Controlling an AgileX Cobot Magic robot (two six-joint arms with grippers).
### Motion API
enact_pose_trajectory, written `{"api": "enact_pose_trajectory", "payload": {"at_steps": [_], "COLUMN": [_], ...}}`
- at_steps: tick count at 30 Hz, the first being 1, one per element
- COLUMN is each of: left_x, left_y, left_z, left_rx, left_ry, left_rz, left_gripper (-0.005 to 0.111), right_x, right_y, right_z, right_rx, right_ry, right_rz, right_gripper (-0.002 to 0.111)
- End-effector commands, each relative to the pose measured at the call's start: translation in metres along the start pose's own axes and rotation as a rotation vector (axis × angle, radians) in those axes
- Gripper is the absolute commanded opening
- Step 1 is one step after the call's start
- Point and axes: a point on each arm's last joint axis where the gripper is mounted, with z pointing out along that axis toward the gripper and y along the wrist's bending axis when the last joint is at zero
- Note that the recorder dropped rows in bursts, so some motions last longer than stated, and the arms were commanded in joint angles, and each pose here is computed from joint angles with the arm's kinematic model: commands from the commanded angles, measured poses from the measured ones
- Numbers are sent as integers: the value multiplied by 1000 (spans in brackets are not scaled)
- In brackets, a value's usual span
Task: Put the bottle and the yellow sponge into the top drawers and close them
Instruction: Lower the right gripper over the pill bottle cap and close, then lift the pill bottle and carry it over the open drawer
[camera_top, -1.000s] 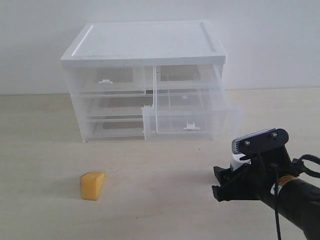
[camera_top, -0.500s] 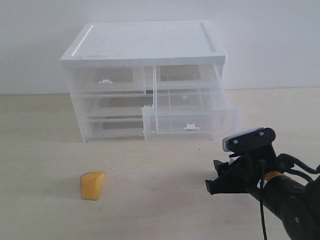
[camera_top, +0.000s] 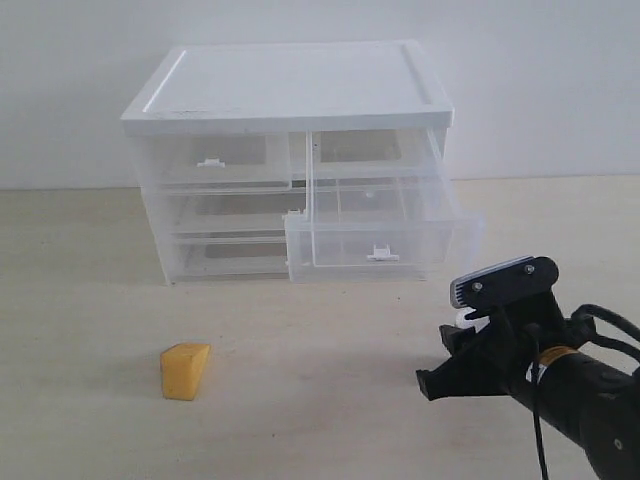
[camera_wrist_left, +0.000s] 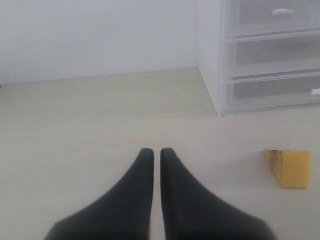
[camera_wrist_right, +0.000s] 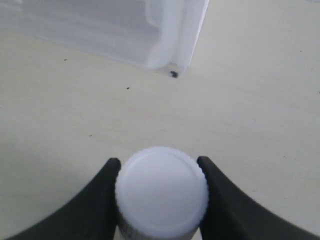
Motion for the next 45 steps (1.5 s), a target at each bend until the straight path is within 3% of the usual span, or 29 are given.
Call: {"api": "enact_pose_trajectory", "payload": {"at_steps": [1,12,19,31,35,38,45], "left_x": [1,1,1,1,1,1,1], "left_y": [0,0,0,0,0,0,0], "left_z": [0,0,0,0,0,0,0], "left_rx": [-1,-1,-1,-1,-1,-1,-1], "left_ry": [2,2,2,2,2,2,2], "left_rz": [-12,-12,-12,-12,-12,-12,-12], "left_gripper": [4,4,4,4,4,4,4], "right_x": [-4,-23,-54,-118,-149,-178,-204], "right_y": [6,31,39,39,40,29,15], "right_z": [-16,-64,-97,-113,-115,-111,-79], "right_rx": [-94,-279,-382,-387,-394,-348,-290], "right_ry": [83,5,-160,-336,-342,-325,-231], "right_rz": [-43,-164,-137,-67,47,231,474], "right_gripper": [0,0,0,0,0,0,0]}}
